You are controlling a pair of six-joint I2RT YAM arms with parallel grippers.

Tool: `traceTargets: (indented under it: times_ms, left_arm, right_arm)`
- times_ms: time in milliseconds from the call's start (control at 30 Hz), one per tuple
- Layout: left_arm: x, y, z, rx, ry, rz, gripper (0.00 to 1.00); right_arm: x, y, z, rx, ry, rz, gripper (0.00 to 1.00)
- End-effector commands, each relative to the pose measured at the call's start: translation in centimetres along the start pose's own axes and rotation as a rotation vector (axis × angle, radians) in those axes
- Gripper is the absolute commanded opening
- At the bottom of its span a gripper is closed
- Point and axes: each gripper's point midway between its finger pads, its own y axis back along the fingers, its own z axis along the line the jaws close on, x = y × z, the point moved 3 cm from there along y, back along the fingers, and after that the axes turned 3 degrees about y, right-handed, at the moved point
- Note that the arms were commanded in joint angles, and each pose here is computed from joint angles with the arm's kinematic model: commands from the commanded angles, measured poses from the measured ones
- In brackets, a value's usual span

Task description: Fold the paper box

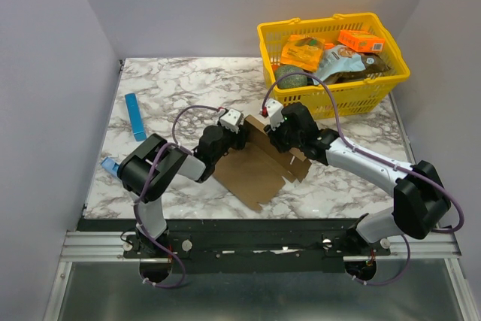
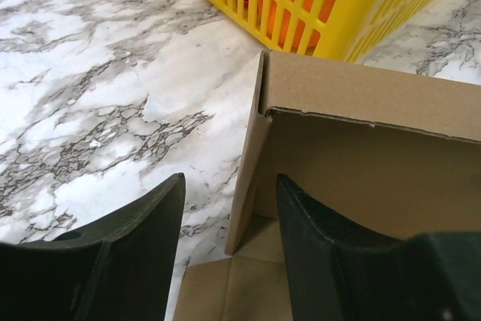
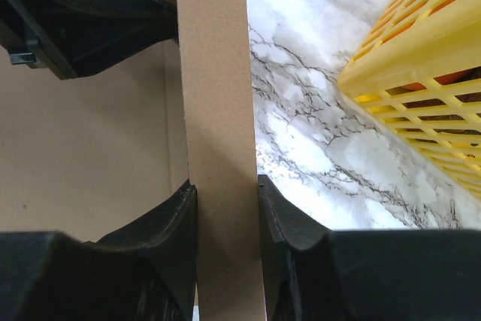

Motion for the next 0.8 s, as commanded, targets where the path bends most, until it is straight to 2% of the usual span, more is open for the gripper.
traceTargets:
  times_ms: [0,167,767]
  left_arm:
    - [0.8,-0.7,0.5,-0.031,-0.021,0.038,0.54]
    - [1.3,-1.0,0.7,-0.05,-0.038,0.065,0.52]
    - [2.0,-0.8,2.2,-0.252,-0.151,0.133,0.25]
  right_arm:
    - [1.4,0.1,0.7,-0.034,-0.004,0.042,0.31]
    - [1.3,0.1,0.8,-0.034,-0.005,0.039,0.31]
    - [1.1,0.4,0.6,-0.022,-0.007,0.021,0.31]
